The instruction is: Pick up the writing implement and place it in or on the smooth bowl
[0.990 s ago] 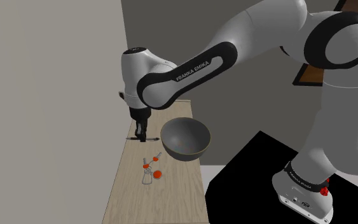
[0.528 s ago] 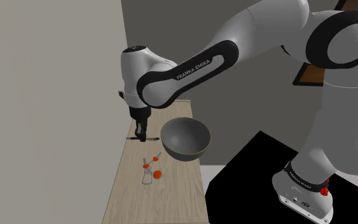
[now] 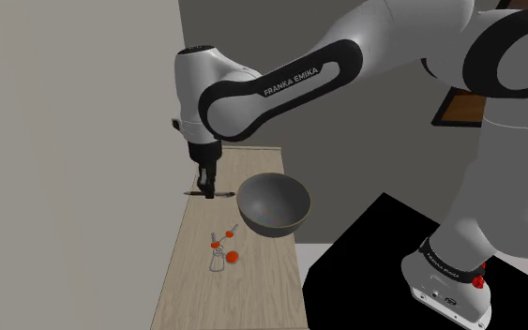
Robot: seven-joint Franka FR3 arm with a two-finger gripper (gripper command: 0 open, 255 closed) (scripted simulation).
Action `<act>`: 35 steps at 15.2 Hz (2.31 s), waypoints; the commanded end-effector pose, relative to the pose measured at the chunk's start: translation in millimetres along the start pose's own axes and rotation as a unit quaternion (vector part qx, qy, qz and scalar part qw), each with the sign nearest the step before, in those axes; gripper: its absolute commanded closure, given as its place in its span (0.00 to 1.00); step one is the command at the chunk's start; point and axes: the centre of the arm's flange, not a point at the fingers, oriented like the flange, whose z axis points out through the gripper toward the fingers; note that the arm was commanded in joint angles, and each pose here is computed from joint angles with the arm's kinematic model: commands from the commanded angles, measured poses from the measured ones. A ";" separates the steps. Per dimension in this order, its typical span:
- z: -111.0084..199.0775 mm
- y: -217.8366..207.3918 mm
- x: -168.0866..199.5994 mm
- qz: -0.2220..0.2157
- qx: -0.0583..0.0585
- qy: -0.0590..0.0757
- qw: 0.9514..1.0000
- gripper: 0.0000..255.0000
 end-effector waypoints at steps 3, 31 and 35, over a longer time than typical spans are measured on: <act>-22.2 -2.9 0.0 0.000 0.000 0.000 1.000 1.00; -130.8 -44.9 -99.9 0.000 0.000 0.000 1.000 1.00; -132.5 -61.8 -149.9 0.000 0.000 0.000 1.000 1.00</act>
